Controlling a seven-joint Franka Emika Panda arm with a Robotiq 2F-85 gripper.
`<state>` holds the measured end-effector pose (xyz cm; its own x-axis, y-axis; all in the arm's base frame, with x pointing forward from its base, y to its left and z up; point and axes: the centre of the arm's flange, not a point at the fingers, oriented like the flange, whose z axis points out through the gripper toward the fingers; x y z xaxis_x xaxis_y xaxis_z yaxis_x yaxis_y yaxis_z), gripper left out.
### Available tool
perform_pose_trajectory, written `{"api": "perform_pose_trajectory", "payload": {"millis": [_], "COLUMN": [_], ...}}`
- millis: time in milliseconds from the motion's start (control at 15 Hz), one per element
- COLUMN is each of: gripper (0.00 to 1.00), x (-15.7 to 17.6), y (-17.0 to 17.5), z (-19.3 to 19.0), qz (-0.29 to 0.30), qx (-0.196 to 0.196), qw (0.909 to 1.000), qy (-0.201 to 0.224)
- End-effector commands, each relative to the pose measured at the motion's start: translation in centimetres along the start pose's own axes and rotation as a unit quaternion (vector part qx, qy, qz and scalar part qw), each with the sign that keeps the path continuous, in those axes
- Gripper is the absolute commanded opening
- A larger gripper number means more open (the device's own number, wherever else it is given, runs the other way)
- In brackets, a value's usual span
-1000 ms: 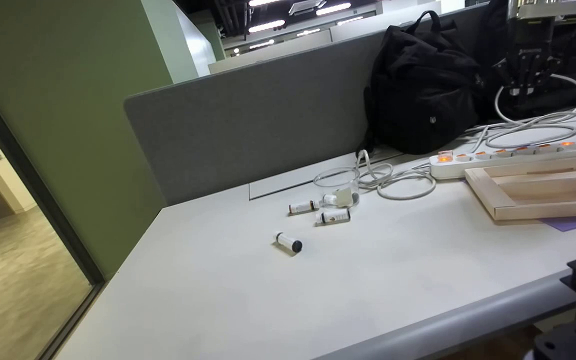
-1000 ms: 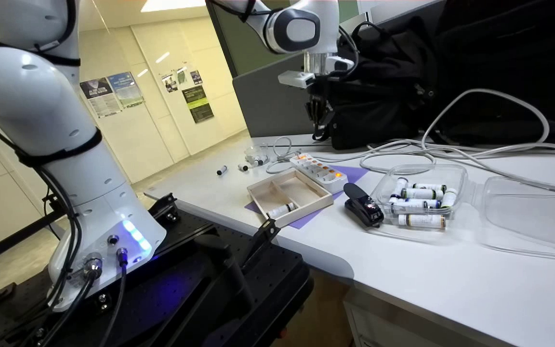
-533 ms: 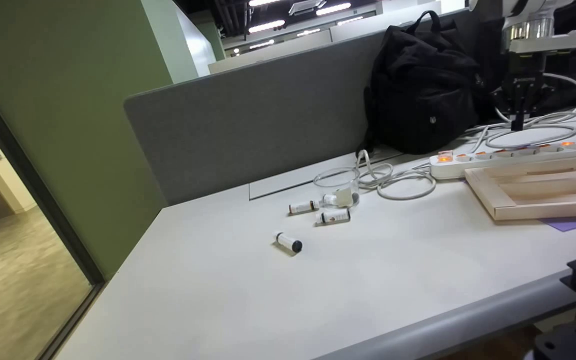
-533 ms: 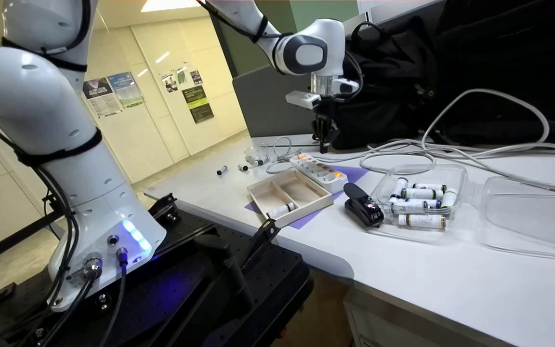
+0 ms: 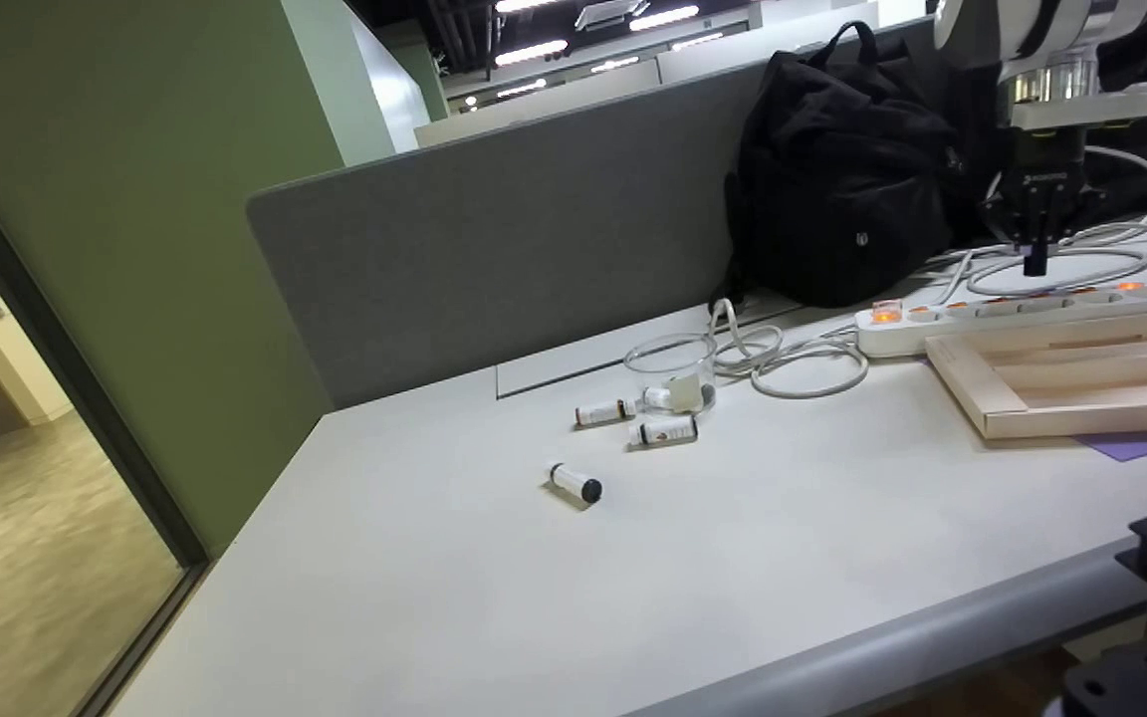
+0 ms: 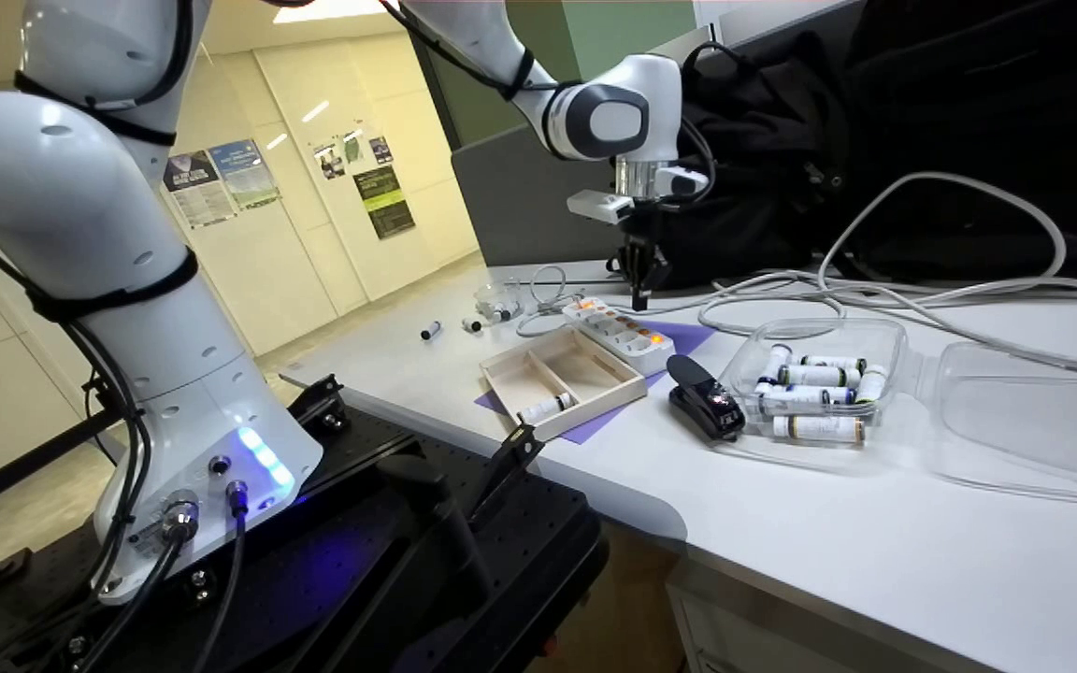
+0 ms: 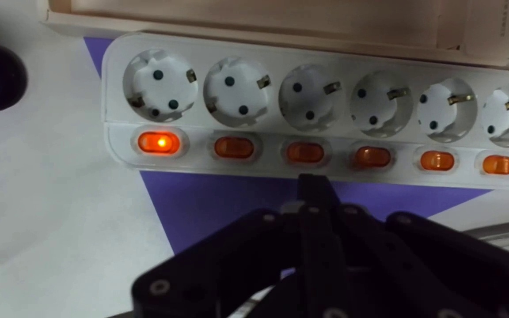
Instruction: Turn on the third switch on the extension cord
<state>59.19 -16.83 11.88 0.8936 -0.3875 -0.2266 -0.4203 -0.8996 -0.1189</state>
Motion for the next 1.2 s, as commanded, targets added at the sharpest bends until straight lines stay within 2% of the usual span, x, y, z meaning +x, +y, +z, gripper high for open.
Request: {"api": "perform_pose_trajectory", "payload": {"millis": [0, 467, 1133], "gripper": [0.00, 0.00, 0.00], "x": [0.2, -0.6, -1.4], "y": [0.7, 1.0, -0.2], "z": [-1.0, -0.2, 1.1], "qz": [0.018, 0.010, -0.001], "qx": [-0.018, -0.021, -0.022], "qw": [0.9996, 0.9993, 0.9994], "qy": [-0.008, -0.027, -0.025]}}
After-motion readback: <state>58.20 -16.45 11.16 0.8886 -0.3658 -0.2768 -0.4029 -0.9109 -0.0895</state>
